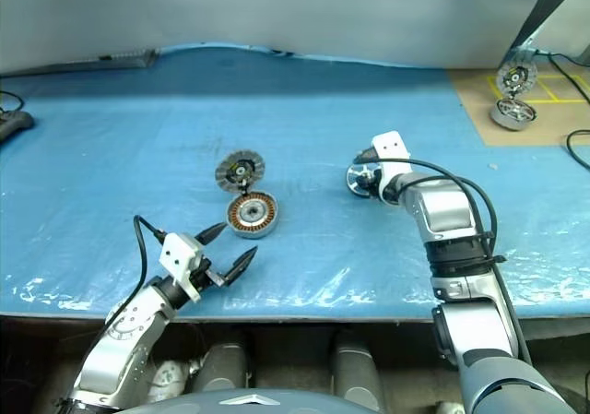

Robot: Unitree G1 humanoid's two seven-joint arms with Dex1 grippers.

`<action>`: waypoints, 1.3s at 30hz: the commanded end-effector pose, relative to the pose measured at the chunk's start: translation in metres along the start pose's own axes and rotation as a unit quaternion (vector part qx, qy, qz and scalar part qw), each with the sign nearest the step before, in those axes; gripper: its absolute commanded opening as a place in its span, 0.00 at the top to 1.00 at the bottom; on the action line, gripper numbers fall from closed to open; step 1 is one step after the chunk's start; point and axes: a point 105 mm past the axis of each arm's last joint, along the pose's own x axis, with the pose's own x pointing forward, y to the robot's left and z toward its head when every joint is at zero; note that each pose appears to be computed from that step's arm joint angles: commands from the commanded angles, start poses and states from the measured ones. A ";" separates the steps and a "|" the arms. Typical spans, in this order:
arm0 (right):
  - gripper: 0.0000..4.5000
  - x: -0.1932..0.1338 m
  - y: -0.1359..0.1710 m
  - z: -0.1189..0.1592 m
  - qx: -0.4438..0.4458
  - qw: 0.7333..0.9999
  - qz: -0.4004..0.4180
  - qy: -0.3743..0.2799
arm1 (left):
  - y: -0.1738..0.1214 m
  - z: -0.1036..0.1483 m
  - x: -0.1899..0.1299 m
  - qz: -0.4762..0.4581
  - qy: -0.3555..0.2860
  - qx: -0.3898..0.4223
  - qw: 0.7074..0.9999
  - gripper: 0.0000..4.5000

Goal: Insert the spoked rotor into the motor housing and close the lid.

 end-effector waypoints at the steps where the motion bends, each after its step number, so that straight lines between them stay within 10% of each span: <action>1: 0.72 0.003 -0.004 -0.011 0.011 1.000 -0.012 0.023 | -0.001 0.006 0.002 0.000 -0.015 0.008 1.000 0.00; 21: 0.73 -0.011 -0.006 0.012 -0.004 0.999 0.006 -0.031 | 0.014 0.011 -0.003 0.033 -0.024 0.013 0.999 0.00; 25: 1.00 -0.020 0.000 0.031 -0.022 0.997 0.031 -0.069 | 0.025 0.016 -0.009 0.048 -0.026 0.014 0.998 0.00; 37: 1.00 -0.017 0.001 0.033 -0.046 0.997 0.035 -0.059 | 0.022 0.015 -0.015 0.045 -0.020 0.012 0.999 0.00; 39: 0.87 -0.017 0.000 0.034 -0.050 0.997 0.034 -0.058 | 0.021 0.015 -0.015 0.044 -0.020 0.012 0.999 0.00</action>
